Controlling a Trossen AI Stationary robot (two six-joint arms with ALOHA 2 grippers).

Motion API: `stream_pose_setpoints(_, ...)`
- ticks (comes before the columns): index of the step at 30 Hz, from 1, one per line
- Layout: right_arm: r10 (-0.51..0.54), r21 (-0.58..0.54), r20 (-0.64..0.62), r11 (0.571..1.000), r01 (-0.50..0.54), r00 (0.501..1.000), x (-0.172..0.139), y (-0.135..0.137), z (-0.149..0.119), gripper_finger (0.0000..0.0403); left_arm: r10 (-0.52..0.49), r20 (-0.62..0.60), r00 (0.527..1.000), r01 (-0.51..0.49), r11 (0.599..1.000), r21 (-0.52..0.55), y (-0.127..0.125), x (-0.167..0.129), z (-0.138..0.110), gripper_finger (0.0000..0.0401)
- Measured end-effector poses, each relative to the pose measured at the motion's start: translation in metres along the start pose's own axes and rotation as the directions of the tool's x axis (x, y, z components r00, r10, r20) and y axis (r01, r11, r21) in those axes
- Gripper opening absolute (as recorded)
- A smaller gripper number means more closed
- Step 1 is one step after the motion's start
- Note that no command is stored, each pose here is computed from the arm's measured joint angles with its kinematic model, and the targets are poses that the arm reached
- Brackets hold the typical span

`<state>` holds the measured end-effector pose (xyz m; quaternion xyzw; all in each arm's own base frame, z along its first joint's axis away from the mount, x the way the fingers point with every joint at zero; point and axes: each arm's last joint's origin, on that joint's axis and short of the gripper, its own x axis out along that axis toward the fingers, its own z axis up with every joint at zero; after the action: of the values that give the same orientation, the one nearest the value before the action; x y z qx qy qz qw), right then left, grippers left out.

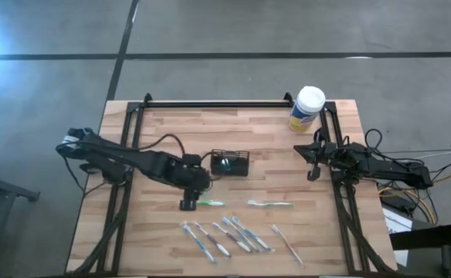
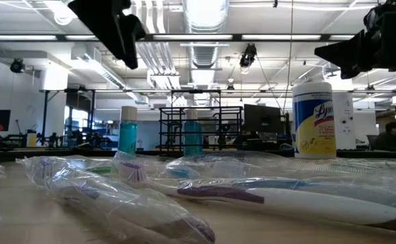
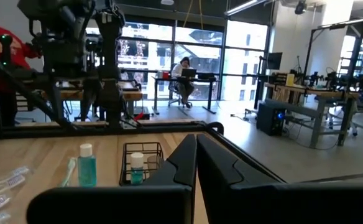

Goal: Pick & Place toothbrushing station
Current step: Put the mouthwash into the wire organizer

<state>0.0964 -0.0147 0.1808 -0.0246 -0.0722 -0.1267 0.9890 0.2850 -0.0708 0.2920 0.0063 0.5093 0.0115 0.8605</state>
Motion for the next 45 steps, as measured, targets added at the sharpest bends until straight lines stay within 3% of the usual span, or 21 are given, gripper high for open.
stream_pose_setpoints(3, 0.000, 0.000, 0.000, 1.000, 0.000, 1.000, 0.000, 0.000, 0.000, 0.0008, 0.006, -0.022, 1.000, -0.008, 0.994, -0.112, -0.002, -0.001, 0.010, 0.0222)
stream_pose_setpoints(13, 0.000, -0.002, -0.007, 1.000, 0.000, 1.000, 0.000, 0.000, -0.001, 0.0008, 0.044, -0.145, 0.988, -0.080, 0.964, -0.253, -0.006, -0.014, 0.027, 0.0188)
stream_pose_setpoints(16, 0.000, -0.016, -0.010, 1.000, -0.001, 1.000, 0.000, 0.000, -0.001, 0.0008, 0.019, -0.167, 0.986, -0.061, 0.966, -0.250, -0.007, -0.011, 0.028, 0.0177)
stream_pose_setpoints(20, 0.001, -0.046, -0.010, 0.999, -0.001, 1.000, 0.000, 0.000, -0.001, 0.0008, -0.101, -0.220, 0.970, 0.060, 0.981, -0.186, -0.012, -0.002, 0.027, 0.0156)
stream_pose_setpoints(24, 0.001, -0.067, -0.010, 0.998, -0.001, 1.000, 0.000, 0.000, -0.001, 0.0008, -0.140, -0.172, 0.975, 0.109, 0.978, -0.175, -0.015, 0.003, 0.033, 0.0129)
stream_pose_setpoints(28, 0.001, -0.074, -0.010, 0.997, -0.001, 1.000, 0.000, 0.000, -0.001, 0.0008, -0.062, -0.142, 0.988, 0.010, 0.940, -0.340, -0.010, 0.007, 0.036, 0.0119)
stream_pose_setpoints(31, 0.001, -0.073, -0.010, 0.997, -0.001, 1.000, 0.000, 0.000, -0.001, 0.0008, -0.003, -0.167, 0.986, -0.081, 0.865, -0.496, -0.002, 0.007, 0.034, 0.0128)
stream_pose_setpoints(34, 0.001, -0.063, -0.010, 0.998, -0.002, 1.000, 0.000, 0.000, -0.001, 0.0008, 0.040, -0.211, 0.977, -0.153, 0.819, -0.553, 0.000, 0.007, 0.030, 0.0151)
stream_pose_setpoints(39, 0.001, -0.038, -0.010, 0.999, -0.002, 1.000, 0.000, 0.000, -0.001, 0.0008, 0.051, -0.221, 0.974, -0.172, 0.802, -0.572, 0.001, 0.007, 0.029, 0.0206)
stream_pose_setpoints(45, 0.001, -0.035, -0.009, 0.999, -0.002, 1.000, 0.000, 0.000, -0.001, 0.0008, 0.065, -0.238, 0.969, -0.190, 0.812, -0.552, 0.004, 0.016, 0.030, 0.0271)
